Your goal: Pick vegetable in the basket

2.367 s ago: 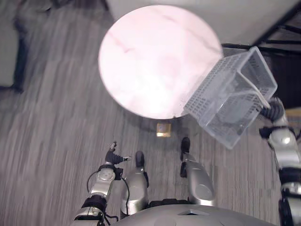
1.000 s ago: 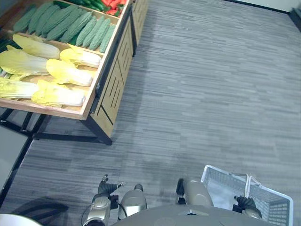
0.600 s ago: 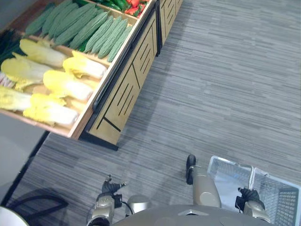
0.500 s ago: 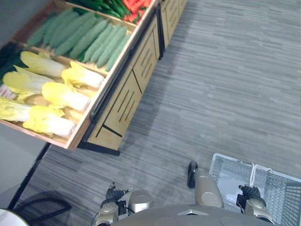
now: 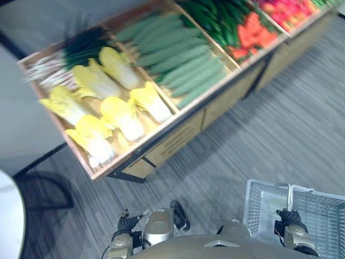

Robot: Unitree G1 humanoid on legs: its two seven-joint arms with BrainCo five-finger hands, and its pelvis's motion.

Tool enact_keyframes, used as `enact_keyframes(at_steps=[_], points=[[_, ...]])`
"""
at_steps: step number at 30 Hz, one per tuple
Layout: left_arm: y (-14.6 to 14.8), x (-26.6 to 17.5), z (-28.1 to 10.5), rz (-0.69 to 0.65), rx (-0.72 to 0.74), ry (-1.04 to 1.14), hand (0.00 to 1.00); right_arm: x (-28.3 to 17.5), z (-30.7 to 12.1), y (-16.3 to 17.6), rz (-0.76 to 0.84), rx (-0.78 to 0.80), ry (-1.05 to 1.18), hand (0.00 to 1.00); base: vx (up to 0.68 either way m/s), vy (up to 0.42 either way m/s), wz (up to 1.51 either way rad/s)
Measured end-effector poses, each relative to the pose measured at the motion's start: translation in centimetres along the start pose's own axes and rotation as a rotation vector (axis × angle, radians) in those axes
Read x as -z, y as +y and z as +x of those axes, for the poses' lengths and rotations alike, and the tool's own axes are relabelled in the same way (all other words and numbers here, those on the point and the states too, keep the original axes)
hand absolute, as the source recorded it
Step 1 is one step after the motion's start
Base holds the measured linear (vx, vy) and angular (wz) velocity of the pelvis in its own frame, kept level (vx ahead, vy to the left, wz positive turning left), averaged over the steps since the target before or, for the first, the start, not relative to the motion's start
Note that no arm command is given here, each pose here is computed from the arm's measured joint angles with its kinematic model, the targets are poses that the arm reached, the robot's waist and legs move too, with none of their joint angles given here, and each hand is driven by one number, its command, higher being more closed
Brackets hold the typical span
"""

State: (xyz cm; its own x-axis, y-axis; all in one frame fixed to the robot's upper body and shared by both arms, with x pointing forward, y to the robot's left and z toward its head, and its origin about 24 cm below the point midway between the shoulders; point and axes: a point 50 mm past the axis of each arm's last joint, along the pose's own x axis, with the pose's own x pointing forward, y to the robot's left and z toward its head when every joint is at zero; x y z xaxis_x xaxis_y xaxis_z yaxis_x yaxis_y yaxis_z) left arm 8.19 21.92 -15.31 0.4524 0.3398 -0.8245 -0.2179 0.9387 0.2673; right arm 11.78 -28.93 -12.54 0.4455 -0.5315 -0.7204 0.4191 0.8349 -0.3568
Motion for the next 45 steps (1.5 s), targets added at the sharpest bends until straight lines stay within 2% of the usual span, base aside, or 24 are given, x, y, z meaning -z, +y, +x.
enact_keyframes(at_steps=[2, 4, 5, 7, 13, 19, 25, 30, 33, 36, 38, 40, 43, 45], points=[[0.3, -0.4, 0.1, 0.002, -0.008, -0.011, 0.0, -0.2, 0.0, 0.0, 0.0, -0.002, -0.015, 1.0, 0.35, -0.481, 1.81], [1.8, -0.8, 0.4, 0.026, -0.04, -0.031, 0.0, 1.2, -0.4, -0.2, 0.007, 0.004, 0.015, 1.0, 0.33, -0.647, 1.91], [0.8, -1.4, 0.7, 0.018, -0.018, -0.016, 0.0, 1.3, -0.2, -0.6, 0.024, 0.023, 0.035, 1.0, 0.28, -0.554, 1.34], [0.6, -1.1, 0.6, -0.016, -0.026, -0.012, 0.0, 0.1, 0.1, -1.2, 0.031, 0.052, -0.01, 1.0, 0.21, -0.331, 0.75], [2.0, -2.8, 0.9, -0.097, -0.083, -0.067, 0.0, 0.4, 0.2, -1.5, 0.078, 0.074, 0.013, 1.0, 0.16, -0.235, 0.66], [3.0, -4.8, 0.9, -0.184, -0.141, -0.152, 0.0, 2.8, -0.4, -1.8, 0.141, 0.099, 0.099, 1.0, 0.06, -0.02, 0.05], [2.7, -5.3, 0.9, -0.223, -0.129, -0.172, 0.0, 4.8, -1.1, -1.5, 0.156, 0.096, 0.16, 1.0, -0.02, 0.046, 0.16], [1.6, -7.2, 1.2, -0.142, -0.074, -0.226, 0.0, 5.1, -1.3, -1.0, 0.156, 0.071, 0.167, 1.0, -0.08, 0.169, 0.01], [3.0, -8.8, 1.0, -0.076, -0.096, -0.298, 0.0, 5.4, -1.8, 1.1, 0.117, 0.001, 0.174, 1.0, -0.18, 0.204, -0.48], [4.7, -13.5, -0.2, -0.05, -0.149, -0.498, 0.0, 6.2, -2.4, 2.7, 0.066, -0.053, 0.187, 1.0, -0.08, 0.017, -0.21], [4.3, -16.4, -1.3, -0.074, -0.155, -0.62, 0.0, 6.0, -2.4, 2.4, 0.065, -0.045, 0.178, 1.0, -0.03, -0.052, 0.23], [4.5, -16.8, -1.7, -0.098, -0.192, -0.635, 0.0, 6.4, -2.5, 1.6, 0.056, -0.018, 0.177, 1.0, 0.04, -0.048, 0.16], [6.4, -21.3, -5.2, -0.17, -0.278, -0.893, 0.0, 6.1, -2.3, 1.1, 0.046, 0.001, 0.162, 1.0, 0.06, -0.053, 0.03], [7.3, -23.6, -7.5, -0.167, -0.324, -1.046, 0.0, 5.9, -2.3, 1.1, 0.034, -0.001, 0.155, 1.0, 0.06, -0.023, -0.08]])
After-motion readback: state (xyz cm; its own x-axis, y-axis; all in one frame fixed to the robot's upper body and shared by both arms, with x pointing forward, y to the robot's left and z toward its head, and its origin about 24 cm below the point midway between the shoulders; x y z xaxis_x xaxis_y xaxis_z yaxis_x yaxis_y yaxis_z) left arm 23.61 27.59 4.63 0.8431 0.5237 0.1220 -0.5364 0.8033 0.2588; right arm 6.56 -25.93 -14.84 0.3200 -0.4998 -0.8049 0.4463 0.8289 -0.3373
